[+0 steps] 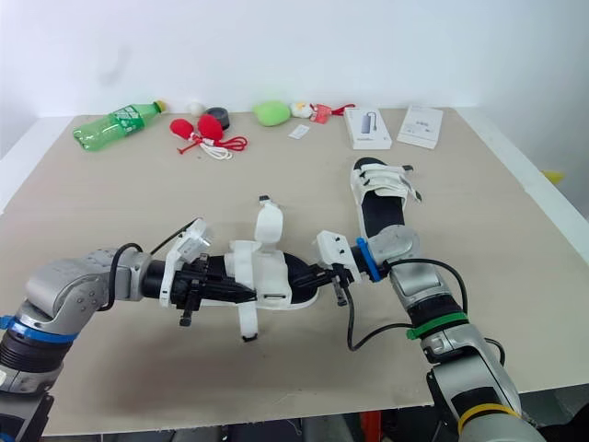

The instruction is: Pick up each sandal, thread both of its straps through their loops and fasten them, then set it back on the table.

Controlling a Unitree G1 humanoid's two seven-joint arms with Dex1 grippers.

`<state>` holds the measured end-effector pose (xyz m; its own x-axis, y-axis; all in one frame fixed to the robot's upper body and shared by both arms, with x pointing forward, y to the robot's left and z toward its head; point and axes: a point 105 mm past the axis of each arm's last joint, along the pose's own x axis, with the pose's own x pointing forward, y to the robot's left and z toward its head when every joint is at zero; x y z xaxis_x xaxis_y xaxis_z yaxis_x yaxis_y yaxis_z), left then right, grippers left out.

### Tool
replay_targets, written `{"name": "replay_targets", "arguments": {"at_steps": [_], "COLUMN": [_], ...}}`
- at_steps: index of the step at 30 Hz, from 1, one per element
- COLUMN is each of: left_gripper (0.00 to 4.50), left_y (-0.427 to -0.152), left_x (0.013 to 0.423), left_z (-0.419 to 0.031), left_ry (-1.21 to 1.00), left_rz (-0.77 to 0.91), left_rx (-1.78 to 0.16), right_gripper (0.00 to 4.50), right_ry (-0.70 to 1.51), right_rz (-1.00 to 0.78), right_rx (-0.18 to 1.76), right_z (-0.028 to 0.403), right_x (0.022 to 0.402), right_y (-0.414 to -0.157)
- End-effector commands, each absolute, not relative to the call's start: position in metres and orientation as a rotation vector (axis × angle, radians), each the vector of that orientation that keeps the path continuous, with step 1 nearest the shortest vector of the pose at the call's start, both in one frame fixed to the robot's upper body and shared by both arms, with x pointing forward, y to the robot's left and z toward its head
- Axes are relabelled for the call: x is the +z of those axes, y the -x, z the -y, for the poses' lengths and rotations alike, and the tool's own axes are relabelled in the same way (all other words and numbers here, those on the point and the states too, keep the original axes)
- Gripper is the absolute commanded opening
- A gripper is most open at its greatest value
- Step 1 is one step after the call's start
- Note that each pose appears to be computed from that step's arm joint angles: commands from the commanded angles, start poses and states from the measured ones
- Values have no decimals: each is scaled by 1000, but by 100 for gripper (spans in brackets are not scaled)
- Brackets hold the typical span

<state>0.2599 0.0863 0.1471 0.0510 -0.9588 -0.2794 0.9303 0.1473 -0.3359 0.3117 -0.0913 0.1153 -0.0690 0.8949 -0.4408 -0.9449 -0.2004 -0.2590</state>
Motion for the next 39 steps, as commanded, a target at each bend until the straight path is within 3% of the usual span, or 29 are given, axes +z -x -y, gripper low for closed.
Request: {"name": "replay_targets", "arguments": {"at_steps": [1, 5, 10, 13, 19, 22, 26, 39], "left_gripper": [175, 351, 351, 351, 351, 351, 351, 351], "left_y": [-256, -252, -241, -215, -174, -181, -209, -224], "left_x": [159, 176, 216, 220, 159, 128, 108, 113], "left_z": [-86, -92, -111, -117, -119, -112, -104, -73], "left_ry": [33, -10, 30, 100, 151, 110, 18, 60], "left_rz": [-435, -393, -365, -442, -701, -672, -553, -396], "left_rx": [-1459, -1483, -1503, -1574, -1525, -1415, -1271, -1303], "right_gripper": [0, 0, 0, 0, 0, 0, 0, 0], "right_ry": [618, 621, 626, 628, 624, 620, 620, 622], "right_rz": [-149, -148, -150, -151, -147, -145, -147, -150], "right_rx": [1676, 1678, 1678, 1679, 1685, 1688, 1692, 1692], "right_z": [95, 95, 97, 97, 95, 94, 94, 94], "right_x": [109, 110, 111, 112, 111, 111, 111, 110], "right_y": [-312, -312, -313, -314, -313, -313, -311, -312]}}
